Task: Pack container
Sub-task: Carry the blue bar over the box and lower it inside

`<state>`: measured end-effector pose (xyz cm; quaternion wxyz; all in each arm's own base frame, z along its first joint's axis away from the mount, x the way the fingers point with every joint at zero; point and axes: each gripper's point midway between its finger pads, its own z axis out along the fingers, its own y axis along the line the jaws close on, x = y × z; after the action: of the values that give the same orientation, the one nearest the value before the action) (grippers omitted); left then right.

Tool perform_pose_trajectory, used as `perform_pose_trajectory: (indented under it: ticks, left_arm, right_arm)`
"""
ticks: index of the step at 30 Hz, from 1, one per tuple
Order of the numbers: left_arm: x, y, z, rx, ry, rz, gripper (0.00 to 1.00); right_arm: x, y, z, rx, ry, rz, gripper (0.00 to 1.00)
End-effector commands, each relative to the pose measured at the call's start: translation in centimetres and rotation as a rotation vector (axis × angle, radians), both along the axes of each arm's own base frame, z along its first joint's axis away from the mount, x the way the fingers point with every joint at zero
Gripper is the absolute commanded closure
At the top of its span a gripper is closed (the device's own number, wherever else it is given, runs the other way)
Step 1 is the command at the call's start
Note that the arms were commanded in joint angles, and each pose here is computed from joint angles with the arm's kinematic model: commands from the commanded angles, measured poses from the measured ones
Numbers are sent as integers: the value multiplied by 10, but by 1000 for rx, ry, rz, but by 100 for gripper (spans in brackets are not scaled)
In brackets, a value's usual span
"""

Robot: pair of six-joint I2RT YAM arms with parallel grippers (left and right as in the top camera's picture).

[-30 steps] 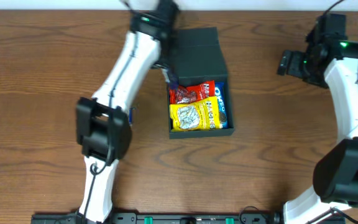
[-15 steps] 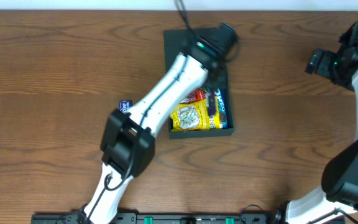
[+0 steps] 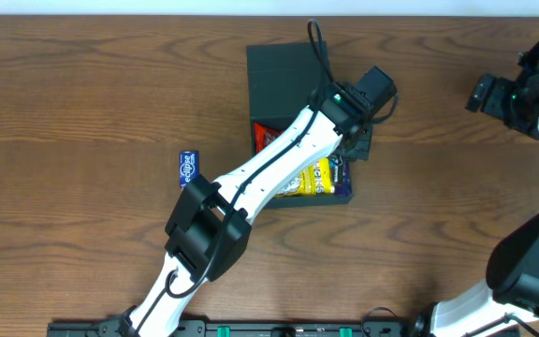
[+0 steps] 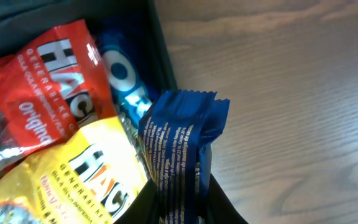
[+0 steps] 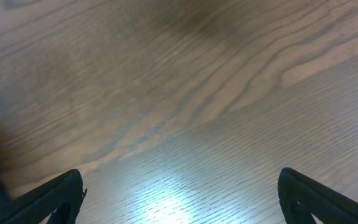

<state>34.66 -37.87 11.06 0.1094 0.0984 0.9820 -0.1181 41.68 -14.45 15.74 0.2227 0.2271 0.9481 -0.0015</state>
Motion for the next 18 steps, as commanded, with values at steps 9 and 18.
perform_pose_trajectory:
  ticks: [9,18]
  left_arm:
    - [7,9,-21,30,-1,98,94]
    - [19,11,-18,32,-49,146,94]
  right_arm:
    - [-4,2,-5,22,17,12,1]
    - [-3,5,-5,37,12,20,1]
